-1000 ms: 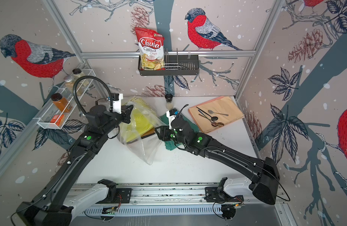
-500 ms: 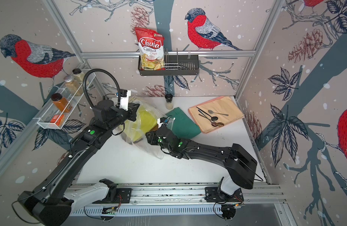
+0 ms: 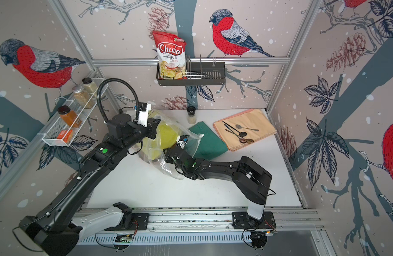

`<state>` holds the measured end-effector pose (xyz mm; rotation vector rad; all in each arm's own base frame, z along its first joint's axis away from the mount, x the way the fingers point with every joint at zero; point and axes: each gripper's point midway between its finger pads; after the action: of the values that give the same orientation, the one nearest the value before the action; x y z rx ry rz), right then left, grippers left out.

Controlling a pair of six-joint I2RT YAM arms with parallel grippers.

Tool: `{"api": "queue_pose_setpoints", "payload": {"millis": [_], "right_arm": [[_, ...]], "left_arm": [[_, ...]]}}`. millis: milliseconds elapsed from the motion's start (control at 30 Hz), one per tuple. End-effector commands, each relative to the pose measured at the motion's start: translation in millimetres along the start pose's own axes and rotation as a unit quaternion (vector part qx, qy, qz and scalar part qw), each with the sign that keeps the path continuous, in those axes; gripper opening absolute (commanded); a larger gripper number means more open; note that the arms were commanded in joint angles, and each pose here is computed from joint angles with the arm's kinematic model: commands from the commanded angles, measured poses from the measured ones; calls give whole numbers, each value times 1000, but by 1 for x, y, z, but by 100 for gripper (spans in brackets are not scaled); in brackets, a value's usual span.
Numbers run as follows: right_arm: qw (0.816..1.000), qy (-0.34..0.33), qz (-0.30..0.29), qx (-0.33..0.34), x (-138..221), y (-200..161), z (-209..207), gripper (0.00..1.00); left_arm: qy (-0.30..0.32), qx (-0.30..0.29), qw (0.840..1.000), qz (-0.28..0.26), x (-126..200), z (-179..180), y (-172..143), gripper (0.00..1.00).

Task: Take the trousers out of the vacuum bag
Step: Take out the trousers from the vacuum bag.

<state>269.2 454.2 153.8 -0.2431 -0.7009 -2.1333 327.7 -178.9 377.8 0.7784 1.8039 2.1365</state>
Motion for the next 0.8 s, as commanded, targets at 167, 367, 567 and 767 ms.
{"api": "queue_pose_setpoints", "payload": {"millis": [167,367,567,767], "right_arm": [[998,36,15,-55,-20,6,-4,57],[994,55,35,-90,-29,8,-11,57],[991,66,49,-106,-35,8,-12,57],[990,74,54,-110,-38,9,-11,57]], "left_arm": [[-13,-11,999,-39,7,-6,17,0],[-14,-13,999,-43,7,-6,16,0],[-15,-16,999,-43,5,-7,14,0],[-16,-16,999,-43,4,-8,12,0]]}}
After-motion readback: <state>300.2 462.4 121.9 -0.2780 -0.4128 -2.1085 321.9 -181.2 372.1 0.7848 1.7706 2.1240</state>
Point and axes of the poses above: each gripper's point midway between its finger pads, its own x axis back along the fingers, its own z axis along the line the jaws close on, y = z × x, and after that the axes turned 12 degrees about -x, right-handed
